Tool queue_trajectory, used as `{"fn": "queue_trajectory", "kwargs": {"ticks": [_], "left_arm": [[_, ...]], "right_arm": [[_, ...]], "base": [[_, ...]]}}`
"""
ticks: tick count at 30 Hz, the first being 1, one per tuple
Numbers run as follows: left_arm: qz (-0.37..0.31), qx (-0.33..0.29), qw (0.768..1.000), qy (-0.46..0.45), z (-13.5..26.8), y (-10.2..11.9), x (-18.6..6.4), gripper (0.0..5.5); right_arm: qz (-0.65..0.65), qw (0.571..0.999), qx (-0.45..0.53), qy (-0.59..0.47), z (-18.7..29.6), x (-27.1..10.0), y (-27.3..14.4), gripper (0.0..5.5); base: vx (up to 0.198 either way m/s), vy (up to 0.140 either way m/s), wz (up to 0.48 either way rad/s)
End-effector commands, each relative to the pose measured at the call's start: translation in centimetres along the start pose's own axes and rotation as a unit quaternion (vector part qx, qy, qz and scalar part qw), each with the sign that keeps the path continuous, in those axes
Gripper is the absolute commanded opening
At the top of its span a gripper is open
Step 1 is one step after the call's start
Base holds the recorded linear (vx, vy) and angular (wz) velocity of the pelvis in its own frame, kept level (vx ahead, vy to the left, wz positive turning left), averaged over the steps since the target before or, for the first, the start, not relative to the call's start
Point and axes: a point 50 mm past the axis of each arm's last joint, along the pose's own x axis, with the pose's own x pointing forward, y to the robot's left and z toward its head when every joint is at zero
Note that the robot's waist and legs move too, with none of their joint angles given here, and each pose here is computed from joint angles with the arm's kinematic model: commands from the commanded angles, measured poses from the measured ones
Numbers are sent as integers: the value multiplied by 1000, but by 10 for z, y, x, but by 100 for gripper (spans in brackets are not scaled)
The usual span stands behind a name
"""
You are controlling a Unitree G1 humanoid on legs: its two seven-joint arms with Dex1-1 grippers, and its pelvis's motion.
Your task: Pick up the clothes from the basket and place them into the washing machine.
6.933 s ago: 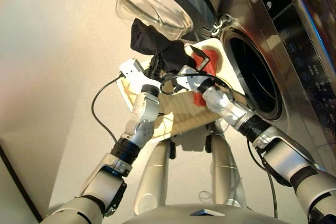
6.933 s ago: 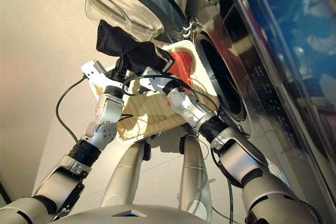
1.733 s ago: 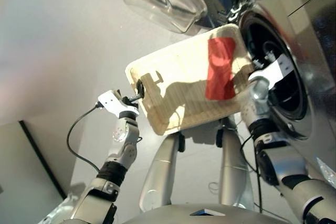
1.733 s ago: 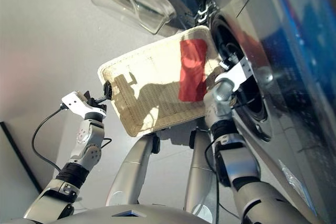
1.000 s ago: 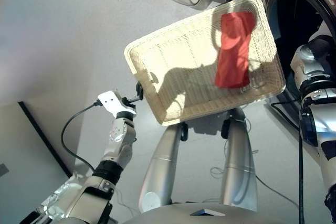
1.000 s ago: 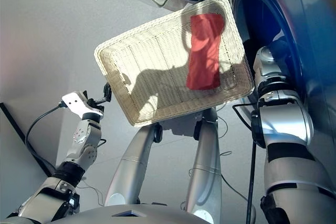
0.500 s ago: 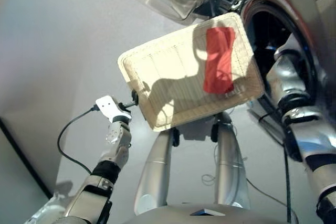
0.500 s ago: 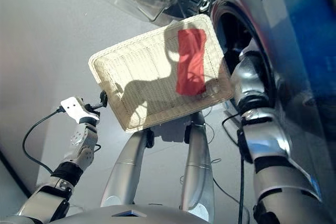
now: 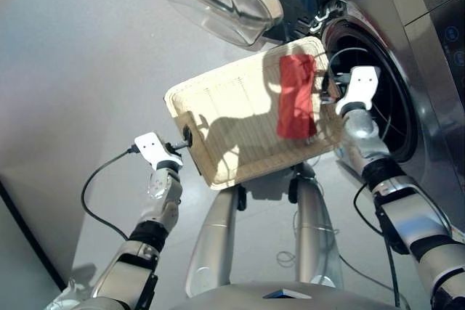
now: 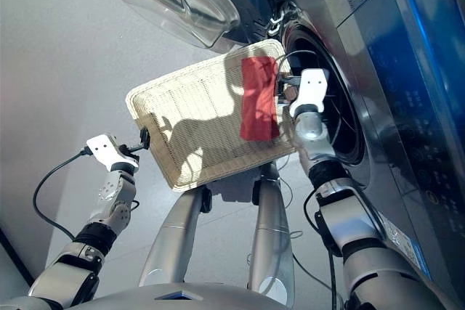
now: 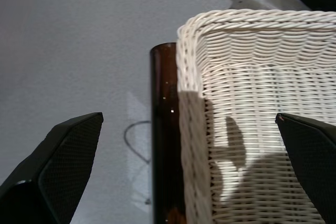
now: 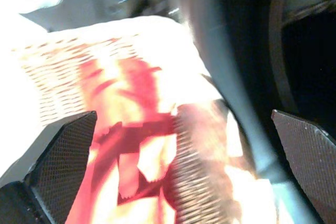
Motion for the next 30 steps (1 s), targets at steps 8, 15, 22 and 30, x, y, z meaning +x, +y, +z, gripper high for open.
{"fn": "queue_trajectory", "kwargs": {"ticks": [8, 15, 22, 30], "left_arm": [[13, 12, 998, -65, 23, -1, 10, 550], [-2, 14, 997, -81, 32, -4, 10, 550], [-19, 12, 996, -86, 36, -12, 11, 550], [-57, 16, 993, -99, 45, -20, 9, 550]], "right_arm": [[-14, 999, 4, 43, -17, -1, 12, 550], [-37, 998, 5, 49, -7, 10, 5, 550], [-46, 999, 9, 16, 21, 25, -2, 550], [-54, 998, -3, -14, 67, 47, -16, 550]], "base": [[0, 0, 0], [0, 0, 0], [0, 0, 0], [0, 0, 0]]}}
